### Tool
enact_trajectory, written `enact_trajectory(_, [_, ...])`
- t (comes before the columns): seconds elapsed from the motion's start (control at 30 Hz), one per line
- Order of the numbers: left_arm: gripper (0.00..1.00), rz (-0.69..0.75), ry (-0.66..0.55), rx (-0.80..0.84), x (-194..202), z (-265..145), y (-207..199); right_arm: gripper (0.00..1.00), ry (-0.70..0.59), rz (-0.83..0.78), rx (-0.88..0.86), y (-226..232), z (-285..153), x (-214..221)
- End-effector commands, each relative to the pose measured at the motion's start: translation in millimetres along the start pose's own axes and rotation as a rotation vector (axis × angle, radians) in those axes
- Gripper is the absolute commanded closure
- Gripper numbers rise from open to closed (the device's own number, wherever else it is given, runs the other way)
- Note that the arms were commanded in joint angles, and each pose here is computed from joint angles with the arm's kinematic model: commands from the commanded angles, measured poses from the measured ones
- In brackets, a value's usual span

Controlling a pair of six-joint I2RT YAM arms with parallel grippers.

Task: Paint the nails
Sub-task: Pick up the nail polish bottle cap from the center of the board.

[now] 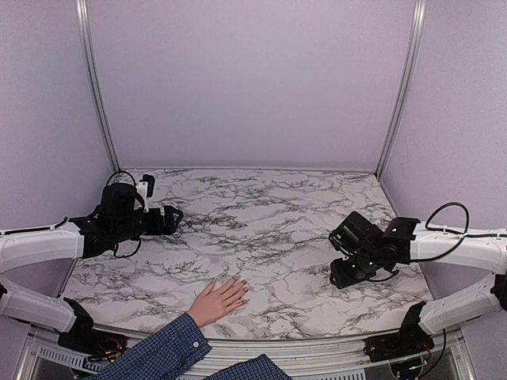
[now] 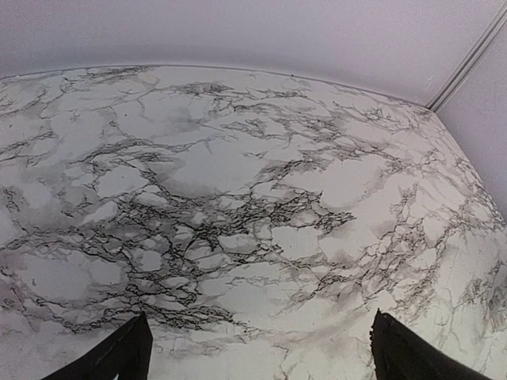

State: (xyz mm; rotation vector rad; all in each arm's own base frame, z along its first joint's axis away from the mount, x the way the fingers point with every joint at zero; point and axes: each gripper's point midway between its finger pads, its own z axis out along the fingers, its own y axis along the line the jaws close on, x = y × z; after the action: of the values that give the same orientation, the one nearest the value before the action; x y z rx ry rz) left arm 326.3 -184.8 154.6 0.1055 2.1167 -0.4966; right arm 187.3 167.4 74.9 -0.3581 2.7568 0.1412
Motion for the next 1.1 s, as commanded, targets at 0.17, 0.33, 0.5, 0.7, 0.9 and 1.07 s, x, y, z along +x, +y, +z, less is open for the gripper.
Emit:
enact_trajectory(0.17, [0.01, 0.007, -0.030, 0.004, -5, 2, -2, 0.64, 0.017, -0.001, 0.034, -3, 6, 3])
enact_trajectory(0.33, [0.01, 0.008, -0.028, 0.004, -3, 4, -2, 0.68, 0.031, -0.004, 0.045, -4, 8, 5])
enact_trajectory(0.5, [0.01, 0.007, -0.031, 0.006, -2, 5, -2, 0.72, 0.047, -0.007, 0.053, -5, 11, 8])
enact_trajectory(0.7, [0.01, 0.009, -0.044, 0.012, 1, 4, -4, 0.97, 0.018, -0.014, 0.010, 5, 10, -2])
enact_trajectory(0.9, [0.01, 0.029, -0.067, 0.042, 5, -4, -14, 1.00, -0.094, -0.062, -0.117, 36, -7, -38])
enact_trajectory(1.07, [0.01, 0.076, -0.093, 0.092, 5, -13, -32, 1.00, -0.167, -0.131, -0.197, 60, -19, -66])
